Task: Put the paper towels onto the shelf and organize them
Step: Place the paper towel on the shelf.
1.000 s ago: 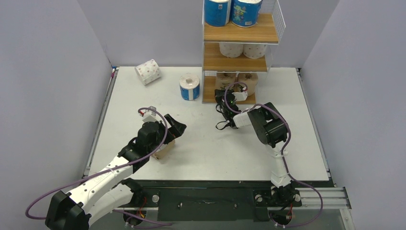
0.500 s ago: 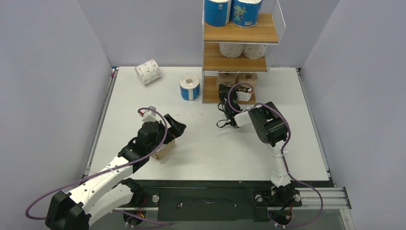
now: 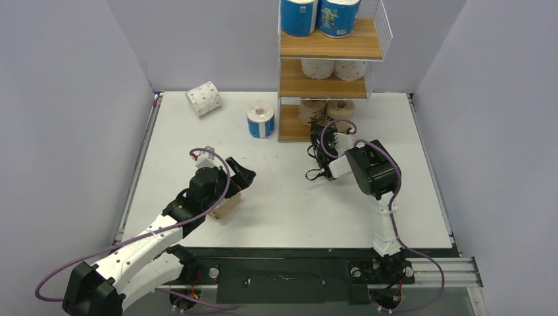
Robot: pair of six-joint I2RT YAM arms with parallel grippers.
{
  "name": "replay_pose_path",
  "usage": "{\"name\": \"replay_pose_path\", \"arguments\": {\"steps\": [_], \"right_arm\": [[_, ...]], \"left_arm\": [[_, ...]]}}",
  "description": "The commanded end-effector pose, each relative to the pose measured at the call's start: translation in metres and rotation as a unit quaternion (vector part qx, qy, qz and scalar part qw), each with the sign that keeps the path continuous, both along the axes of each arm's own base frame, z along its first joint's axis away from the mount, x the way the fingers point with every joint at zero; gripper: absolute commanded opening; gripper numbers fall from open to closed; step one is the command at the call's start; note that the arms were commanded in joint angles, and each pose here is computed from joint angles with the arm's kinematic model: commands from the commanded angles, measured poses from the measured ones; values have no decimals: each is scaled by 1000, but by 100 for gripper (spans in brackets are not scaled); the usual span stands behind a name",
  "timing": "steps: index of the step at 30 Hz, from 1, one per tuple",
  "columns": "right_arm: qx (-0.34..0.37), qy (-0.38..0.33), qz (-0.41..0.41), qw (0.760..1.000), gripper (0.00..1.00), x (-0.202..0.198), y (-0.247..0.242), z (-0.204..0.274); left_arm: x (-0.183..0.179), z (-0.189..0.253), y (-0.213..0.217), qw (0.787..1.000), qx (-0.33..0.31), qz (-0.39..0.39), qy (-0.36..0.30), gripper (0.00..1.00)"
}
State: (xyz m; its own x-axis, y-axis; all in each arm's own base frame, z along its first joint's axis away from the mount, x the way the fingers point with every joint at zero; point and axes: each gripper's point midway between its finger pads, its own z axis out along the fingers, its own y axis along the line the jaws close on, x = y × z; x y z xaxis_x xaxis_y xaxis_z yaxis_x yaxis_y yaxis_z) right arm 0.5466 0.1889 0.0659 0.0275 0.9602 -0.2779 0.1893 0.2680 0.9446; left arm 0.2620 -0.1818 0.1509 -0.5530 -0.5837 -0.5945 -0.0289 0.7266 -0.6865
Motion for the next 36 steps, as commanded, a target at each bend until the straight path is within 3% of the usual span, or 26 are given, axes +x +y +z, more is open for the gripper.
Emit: {"name": "replay_pose_path", "arguments": {"steps": [1, 8, 15, 36], "right_arm": [[-3, -64, 18, 998, 0, 0, -1, 50], [-47, -53, 37, 997, 0, -33, -12, 61], [-70, -26, -41, 996, 0, -52, -64, 59], [-85, 7, -105, 991, 0, -8, -86, 49]], "left_arm": [[3, 12, -2, 1000, -13, -1, -21, 96], [2, 12, -1, 1000, -17, 0, -22, 96], [0, 9, -4, 1000, -21, -5, -15, 96], [0, 12, 4, 1000, -15, 6, -26, 96]]}}
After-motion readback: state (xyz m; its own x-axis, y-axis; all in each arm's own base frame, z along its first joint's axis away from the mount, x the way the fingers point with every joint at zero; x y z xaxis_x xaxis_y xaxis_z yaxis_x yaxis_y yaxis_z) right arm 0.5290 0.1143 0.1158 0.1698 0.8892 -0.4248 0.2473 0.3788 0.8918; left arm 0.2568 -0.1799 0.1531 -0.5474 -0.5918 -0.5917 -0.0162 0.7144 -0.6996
